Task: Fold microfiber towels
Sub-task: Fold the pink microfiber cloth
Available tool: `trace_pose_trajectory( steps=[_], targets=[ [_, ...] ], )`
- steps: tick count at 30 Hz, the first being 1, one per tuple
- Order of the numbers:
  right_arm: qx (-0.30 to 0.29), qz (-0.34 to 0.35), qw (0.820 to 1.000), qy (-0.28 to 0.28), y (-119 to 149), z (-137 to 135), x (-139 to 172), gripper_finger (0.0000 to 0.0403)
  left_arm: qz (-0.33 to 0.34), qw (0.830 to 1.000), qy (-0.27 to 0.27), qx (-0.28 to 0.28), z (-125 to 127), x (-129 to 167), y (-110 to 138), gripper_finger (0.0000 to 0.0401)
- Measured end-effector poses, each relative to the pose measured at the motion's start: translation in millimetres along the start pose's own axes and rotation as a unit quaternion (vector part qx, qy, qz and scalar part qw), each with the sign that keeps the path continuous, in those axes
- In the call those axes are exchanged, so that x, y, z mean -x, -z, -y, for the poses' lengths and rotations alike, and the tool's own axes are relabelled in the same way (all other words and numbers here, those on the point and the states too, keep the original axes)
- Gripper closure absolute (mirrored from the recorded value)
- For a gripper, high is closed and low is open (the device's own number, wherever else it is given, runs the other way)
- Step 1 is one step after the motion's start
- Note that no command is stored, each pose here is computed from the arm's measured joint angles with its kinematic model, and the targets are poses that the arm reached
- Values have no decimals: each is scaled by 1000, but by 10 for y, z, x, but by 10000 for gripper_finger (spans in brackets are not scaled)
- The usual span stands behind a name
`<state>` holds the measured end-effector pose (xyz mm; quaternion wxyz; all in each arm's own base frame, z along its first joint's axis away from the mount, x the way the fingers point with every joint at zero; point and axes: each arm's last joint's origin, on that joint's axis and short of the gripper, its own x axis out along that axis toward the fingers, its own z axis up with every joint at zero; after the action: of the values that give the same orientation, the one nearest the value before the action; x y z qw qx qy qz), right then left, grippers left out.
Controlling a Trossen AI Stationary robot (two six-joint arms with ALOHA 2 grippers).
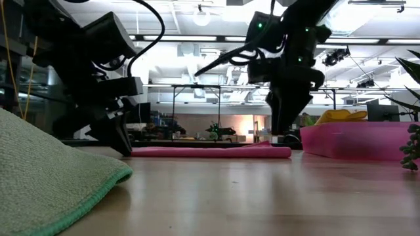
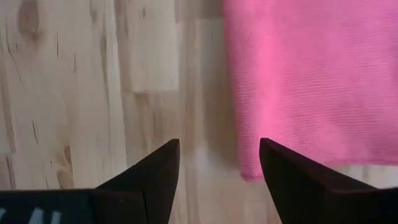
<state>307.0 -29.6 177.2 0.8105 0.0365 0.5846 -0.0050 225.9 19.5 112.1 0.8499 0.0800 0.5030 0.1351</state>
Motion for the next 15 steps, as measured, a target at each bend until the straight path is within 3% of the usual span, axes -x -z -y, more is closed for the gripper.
trace_pose_trajectory(
  steps=[3, 9, 15],
  targets=[
    [29, -18, 999, -6, 11, -7, -97, 190, -2, 1000, 0, 3, 1, 0, 5, 394],
    [66, -39, 996, 45, 30, -19, -164, 193, -3, 1000, 0, 20, 1, 0, 7, 397],
    [77, -52, 995, 36, 55, -63, -165, 238, -3, 1000, 0, 20, 1, 0, 7, 400]
  ],
)
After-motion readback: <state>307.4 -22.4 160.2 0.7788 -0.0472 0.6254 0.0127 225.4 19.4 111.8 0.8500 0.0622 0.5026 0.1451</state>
